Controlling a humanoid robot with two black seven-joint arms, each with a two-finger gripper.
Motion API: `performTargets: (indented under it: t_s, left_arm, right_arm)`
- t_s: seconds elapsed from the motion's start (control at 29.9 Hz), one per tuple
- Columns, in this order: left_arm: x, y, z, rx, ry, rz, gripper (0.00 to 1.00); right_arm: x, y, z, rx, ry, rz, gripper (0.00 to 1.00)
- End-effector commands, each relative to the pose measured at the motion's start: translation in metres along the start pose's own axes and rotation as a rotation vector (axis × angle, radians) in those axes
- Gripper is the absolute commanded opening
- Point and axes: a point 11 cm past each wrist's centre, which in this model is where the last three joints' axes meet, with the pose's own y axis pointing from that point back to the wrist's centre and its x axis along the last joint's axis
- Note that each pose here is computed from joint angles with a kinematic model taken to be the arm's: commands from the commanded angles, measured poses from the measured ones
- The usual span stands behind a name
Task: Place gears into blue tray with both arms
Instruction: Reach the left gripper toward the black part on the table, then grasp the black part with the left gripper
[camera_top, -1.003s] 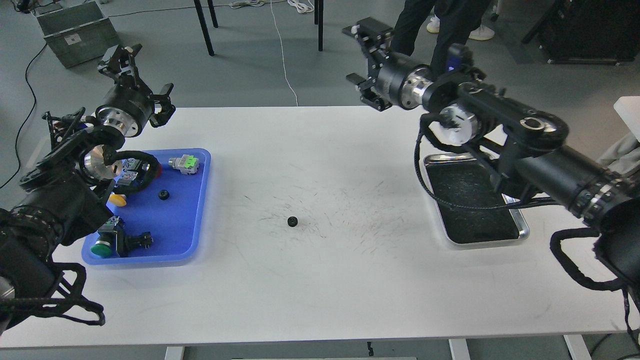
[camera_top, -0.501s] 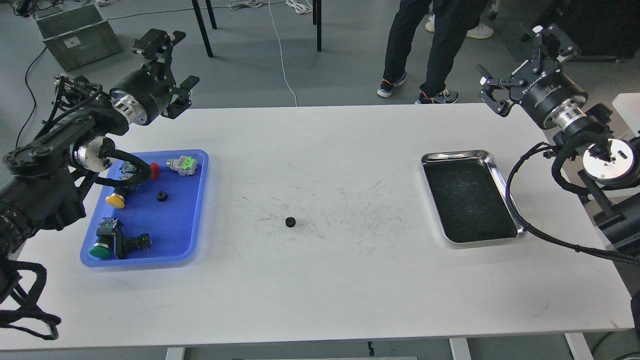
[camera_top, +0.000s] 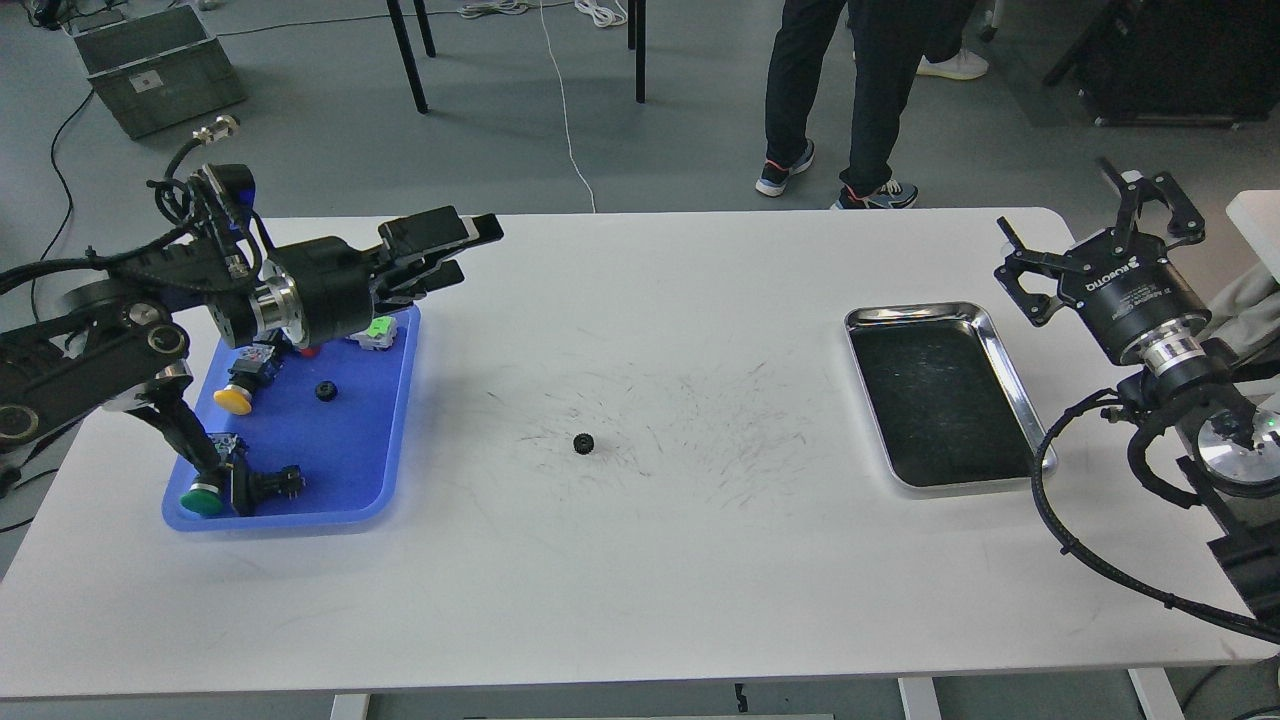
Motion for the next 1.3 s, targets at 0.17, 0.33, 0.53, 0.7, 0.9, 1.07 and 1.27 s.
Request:
performTargets:
  t_s: [0.17, 0.33, 0.53, 0.7, 0.9, 1.07, 1.27]
  left_arm:
    - [-0.059, -0.034, 0.000, 0.014, -0.324, -0.151, 0.98]
    - [-0.092, -0.059, 0.002, -0.022, -0.472, -0.169, 0.98]
    - [-0.120, -0.074, -0.029, 0.037, -0.757, -0.151, 0.98]
    - [-0.130, -0.085, -0.045, 0.053, -0.878, -0.123, 0.98]
    - [-0.142, -0.086, -0.058, 0.076, -0.862, -0.136, 0.97]
    - [-0.154, -0.084, -0.065, 0.079, -0.873, -0.158, 0.93]
    - [-0.163, -0.090, -0.066, 0.077, -0.855, -0.159, 0.78]
  right_arm:
    - [0.007, -0.001, 0.002, -0.004, 0.005, 0.029, 0.96]
    - [0.008, -0.002, 0.002, -0.006, 0.007, 0.033, 0.97]
    - [0.008, -0.002, 0.004, -0.017, 0.017, 0.031, 0.97]
    - [-0.004, -0.014, 0.002, -0.027, 0.038, 0.001, 0.97]
    - [-0.003, -0.015, 0.004, -0.036, 0.043, 0.005, 0.97]
    - [-0.004, -0.015, 0.005, -0.037, 0.042, 0.001, 0.97]
    - [-0.007, -0.016, 0.005, -0.037, 0.042, -0.009, 0.97]
